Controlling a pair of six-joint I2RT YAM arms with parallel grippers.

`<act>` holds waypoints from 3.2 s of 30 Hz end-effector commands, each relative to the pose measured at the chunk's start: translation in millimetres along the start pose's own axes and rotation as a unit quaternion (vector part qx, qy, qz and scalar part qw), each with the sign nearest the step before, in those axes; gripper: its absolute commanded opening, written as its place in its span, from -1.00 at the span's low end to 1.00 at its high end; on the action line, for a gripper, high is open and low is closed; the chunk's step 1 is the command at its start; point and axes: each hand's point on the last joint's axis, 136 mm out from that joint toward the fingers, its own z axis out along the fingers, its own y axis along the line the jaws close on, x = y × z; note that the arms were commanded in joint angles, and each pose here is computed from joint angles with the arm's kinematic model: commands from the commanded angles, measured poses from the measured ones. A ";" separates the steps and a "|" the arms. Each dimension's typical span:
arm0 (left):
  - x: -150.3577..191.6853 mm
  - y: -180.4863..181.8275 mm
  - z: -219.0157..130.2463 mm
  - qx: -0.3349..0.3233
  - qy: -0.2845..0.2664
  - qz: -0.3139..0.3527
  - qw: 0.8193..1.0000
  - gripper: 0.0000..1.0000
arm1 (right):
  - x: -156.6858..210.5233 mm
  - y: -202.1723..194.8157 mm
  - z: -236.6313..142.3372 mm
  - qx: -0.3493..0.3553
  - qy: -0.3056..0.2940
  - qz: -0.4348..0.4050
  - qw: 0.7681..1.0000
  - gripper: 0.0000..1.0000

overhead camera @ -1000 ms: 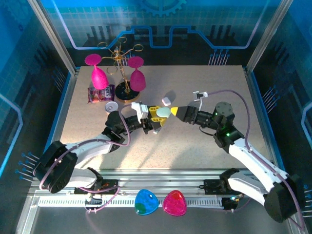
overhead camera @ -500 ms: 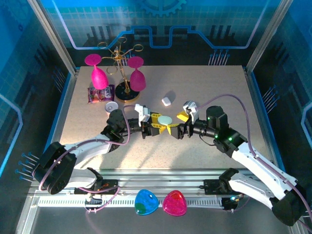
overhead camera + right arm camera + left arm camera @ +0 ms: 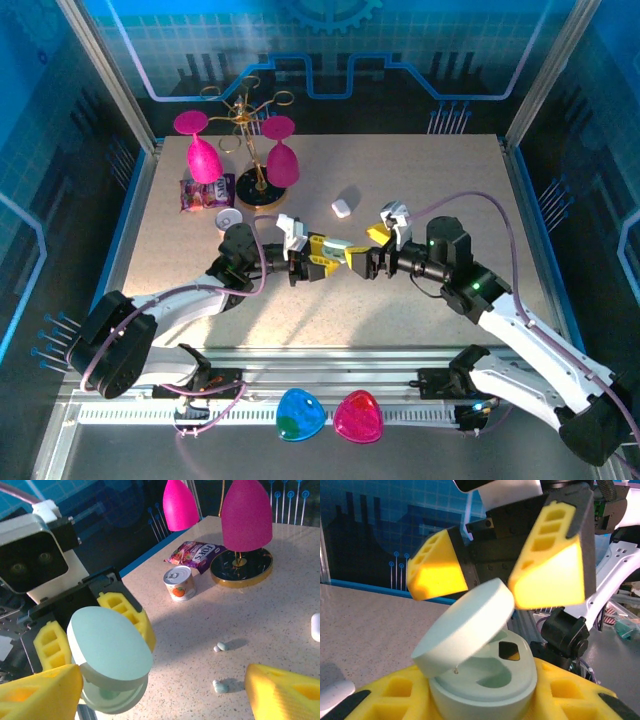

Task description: Insert the wireless bluetooth earbuds into the charging case

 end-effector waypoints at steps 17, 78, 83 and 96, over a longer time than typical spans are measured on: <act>-10.6 -7.3 -5.8 0.002 -0.019 0.032 0.999 -0.48 | -25.9 12.1 -19.8 -0.017 -0.045 0.002 0.999 0.75; -43.2 8.2 -50.6 -0.112 -0.075 0.055 0.989 -0.50 | 149.8 -95.8 255.4 -0.014 0.310 0.184 0.933 0.16; -41.0 9.4 -50.5 -0.114 -0.073 0.054 0.989 -0.50 | 155.8 -94.4 258.0 -0.021 0.320 0.190 0.928 0.14; -40.6 10.7 -49.1 -0.110 -0.077 0.049 0.990 -0.51 | 168.3 -90.1 209.7 0.010 0.328 0.188 0.926 0.15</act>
